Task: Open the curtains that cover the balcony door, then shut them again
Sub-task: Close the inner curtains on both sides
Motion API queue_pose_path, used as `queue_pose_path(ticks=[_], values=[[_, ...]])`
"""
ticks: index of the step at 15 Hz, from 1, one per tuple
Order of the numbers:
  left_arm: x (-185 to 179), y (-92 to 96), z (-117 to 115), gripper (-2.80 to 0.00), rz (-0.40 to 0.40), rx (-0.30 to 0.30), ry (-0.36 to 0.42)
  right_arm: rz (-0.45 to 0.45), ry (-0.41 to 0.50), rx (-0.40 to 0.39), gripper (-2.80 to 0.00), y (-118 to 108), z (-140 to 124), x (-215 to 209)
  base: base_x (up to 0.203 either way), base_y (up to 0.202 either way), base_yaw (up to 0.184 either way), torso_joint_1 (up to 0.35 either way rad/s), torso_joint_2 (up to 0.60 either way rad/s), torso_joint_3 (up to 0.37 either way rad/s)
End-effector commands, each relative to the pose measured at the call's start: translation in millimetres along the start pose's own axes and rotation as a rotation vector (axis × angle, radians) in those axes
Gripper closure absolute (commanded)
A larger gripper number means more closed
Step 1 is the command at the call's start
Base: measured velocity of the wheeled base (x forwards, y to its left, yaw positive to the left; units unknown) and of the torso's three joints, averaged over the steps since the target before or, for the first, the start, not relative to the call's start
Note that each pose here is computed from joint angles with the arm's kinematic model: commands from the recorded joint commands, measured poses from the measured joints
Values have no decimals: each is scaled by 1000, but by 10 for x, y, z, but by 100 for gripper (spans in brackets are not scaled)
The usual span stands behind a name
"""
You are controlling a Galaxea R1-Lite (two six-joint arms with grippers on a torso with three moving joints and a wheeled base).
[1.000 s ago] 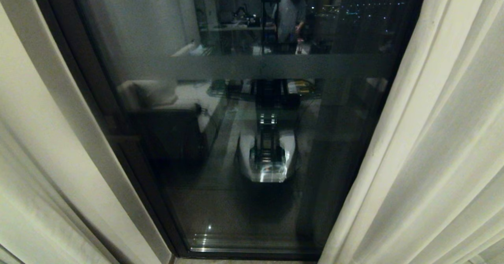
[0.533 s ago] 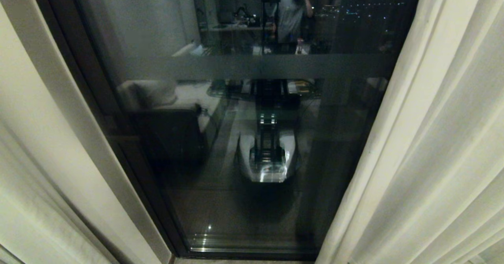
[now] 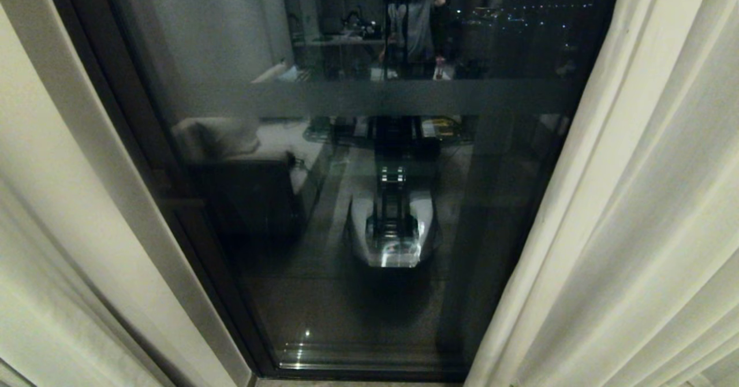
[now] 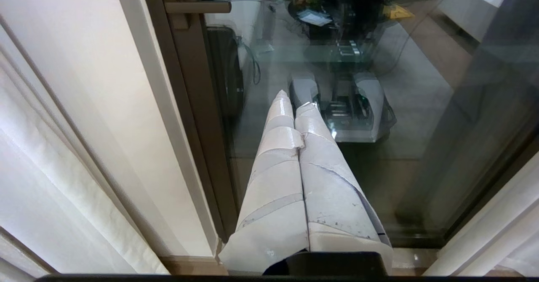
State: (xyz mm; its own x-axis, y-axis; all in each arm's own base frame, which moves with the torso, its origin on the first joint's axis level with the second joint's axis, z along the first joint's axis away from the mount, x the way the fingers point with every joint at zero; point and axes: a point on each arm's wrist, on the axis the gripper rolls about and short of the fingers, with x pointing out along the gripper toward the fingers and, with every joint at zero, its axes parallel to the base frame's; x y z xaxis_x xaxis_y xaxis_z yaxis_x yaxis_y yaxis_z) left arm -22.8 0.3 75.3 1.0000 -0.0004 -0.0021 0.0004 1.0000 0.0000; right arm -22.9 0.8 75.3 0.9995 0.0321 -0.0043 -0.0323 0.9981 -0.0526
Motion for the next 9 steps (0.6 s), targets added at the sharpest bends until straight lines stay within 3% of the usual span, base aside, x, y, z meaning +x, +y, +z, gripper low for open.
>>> queue_pose_path(ticks=[1,9], values=[[0,0,0,0,0,0,-1,0,1,-1,0,0,-1,0,0,0,0,0,0,0],[0,0,0,0,0,2,-1,0,0,-1,0,0,-1,0,0,0,0,0,0,0]])
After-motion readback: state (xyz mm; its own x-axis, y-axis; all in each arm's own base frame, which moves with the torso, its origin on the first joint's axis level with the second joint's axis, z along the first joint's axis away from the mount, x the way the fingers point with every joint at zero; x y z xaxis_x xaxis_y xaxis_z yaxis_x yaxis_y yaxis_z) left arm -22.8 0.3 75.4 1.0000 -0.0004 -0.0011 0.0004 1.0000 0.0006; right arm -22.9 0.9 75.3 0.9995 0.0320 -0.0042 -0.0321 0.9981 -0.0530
